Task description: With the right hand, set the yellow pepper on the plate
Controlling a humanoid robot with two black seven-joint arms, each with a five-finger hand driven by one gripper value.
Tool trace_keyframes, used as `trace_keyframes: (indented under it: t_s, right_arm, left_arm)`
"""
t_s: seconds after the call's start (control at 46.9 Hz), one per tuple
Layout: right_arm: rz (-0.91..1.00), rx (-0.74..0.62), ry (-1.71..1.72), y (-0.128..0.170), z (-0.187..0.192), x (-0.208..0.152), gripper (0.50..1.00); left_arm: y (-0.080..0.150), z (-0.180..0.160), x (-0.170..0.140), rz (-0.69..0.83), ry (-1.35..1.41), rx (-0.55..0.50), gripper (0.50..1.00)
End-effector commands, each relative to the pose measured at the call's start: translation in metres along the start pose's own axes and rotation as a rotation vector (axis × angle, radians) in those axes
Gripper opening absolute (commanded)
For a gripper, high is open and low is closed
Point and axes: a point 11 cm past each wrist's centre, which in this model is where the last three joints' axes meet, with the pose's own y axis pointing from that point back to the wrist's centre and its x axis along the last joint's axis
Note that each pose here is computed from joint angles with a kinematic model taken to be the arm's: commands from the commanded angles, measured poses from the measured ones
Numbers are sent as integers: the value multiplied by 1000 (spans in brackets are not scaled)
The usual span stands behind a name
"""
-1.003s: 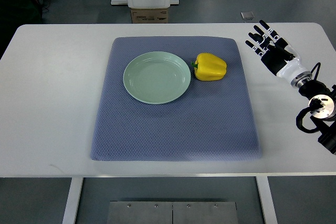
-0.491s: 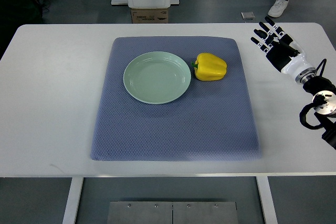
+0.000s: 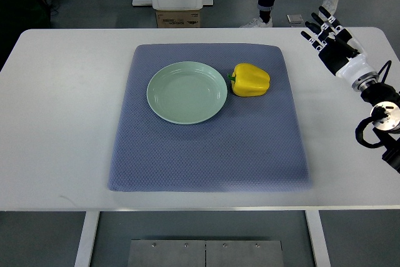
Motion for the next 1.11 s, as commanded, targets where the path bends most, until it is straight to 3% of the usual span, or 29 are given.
trace_keyframes:
  t_s: [0.0,0.469,0.619,0.896,1.088]
  right_arm:
    - [-23,49,7,3,-2,-2,1000]
    - [-274,-285,489,-15,23,-40,1000]
    - [-334,-404,676,-13,24,-37,1000]
    - [-457,-450,1010,-28,13,-56,1000]
    - [-564,-499,1218,-37,45,-81,1000]
  left_arm:
    - [0,0,0,1,0,0,1000]
    - [0,0,0,1,0,0,1000]
    - [0,0,0,-1,0,0,1000]
    - [0,0,0,-1,0,0,1000]
    - [0,0,0,-1,0,0,1000]
